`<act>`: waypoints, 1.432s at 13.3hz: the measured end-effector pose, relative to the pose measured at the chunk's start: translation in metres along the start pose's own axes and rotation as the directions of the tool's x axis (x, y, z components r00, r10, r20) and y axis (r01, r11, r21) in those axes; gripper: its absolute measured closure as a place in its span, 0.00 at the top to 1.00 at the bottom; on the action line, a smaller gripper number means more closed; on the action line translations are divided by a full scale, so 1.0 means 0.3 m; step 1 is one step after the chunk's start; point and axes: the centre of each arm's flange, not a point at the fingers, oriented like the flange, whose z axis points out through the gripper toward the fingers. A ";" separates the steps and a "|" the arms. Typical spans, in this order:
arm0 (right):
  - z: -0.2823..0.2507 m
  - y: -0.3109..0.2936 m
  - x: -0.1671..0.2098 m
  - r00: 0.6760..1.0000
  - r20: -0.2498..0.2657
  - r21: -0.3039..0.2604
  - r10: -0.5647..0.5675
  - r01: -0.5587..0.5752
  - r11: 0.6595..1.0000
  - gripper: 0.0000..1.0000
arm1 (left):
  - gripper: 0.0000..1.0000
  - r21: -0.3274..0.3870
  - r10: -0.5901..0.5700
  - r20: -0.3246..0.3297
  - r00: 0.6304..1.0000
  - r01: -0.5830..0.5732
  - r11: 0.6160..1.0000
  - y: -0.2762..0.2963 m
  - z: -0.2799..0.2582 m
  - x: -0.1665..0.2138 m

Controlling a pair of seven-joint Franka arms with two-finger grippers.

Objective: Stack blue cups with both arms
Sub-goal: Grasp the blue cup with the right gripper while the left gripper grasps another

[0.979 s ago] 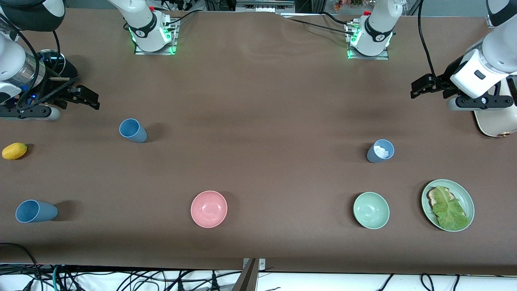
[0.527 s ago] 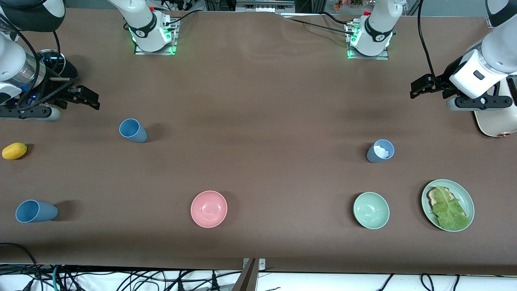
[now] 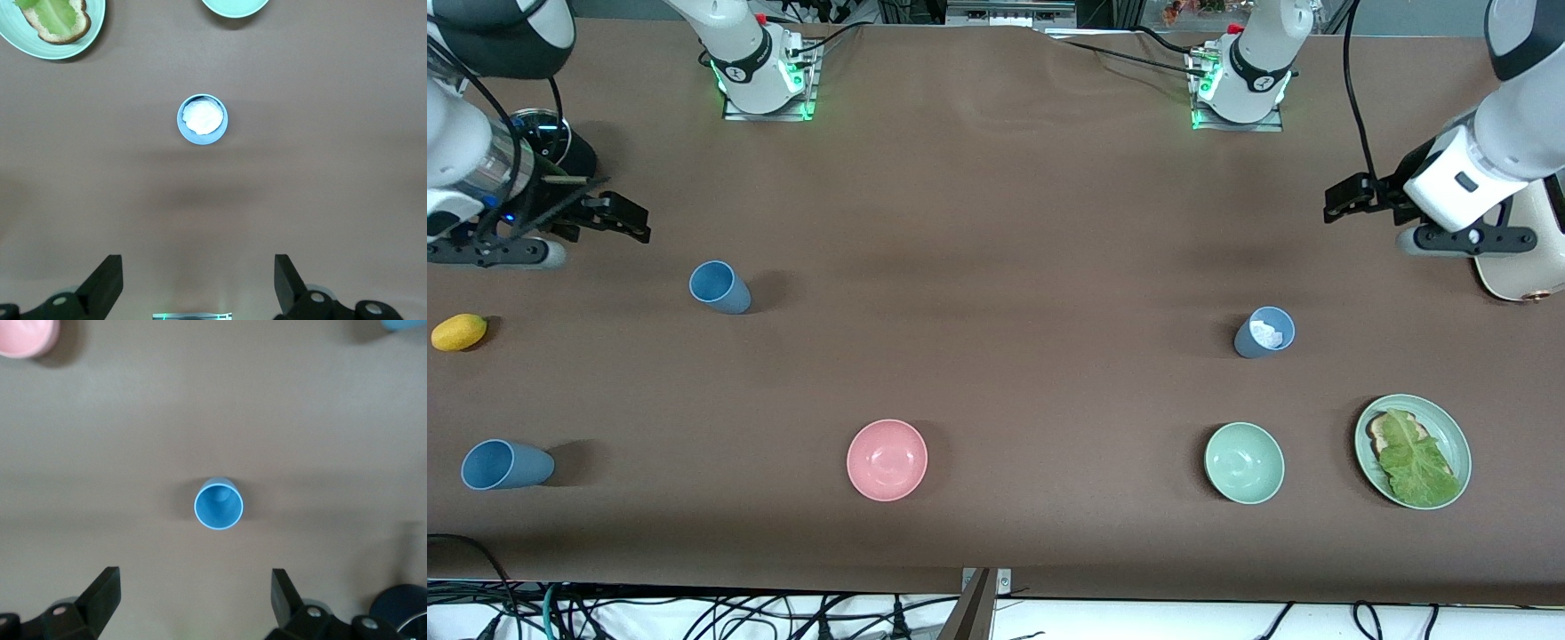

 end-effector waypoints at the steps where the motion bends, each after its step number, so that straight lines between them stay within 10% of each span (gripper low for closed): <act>1: 0.078 -0.005 0.028 0.999 0.046 -0.003 -0.002 0.002 1.000 1.00 | 1.00 -0.002 0.003 -0.010 1.000 -0.003 1.000 -0.004 0.027 0.032; 4: 0.367 -0.014 0.112 0.988 0.156 -0.010 -0.004 0.005 1.000 1.00 | 1.00 -0.005 0.056 -0.047 0.997 -0.056 0.998 -0.028 0.164 0.168; 13: 0.780 -0.062 -0.010 0.984 0.175 -0.012 -0.025 0.028 1.000 1.00 | 0.98 0.020 0.172 -0.068 0.983 -0.171 0.985 -0.184 0.694 0.362; 19: 0.841 -0.093 0.002 0.983 0.178 -0.015 -0.042 0.046 0.999 0.93 | 0.37 0.019 0.204 -0.059 0.977 -0.203 0.979 -0.158 0.969 0.287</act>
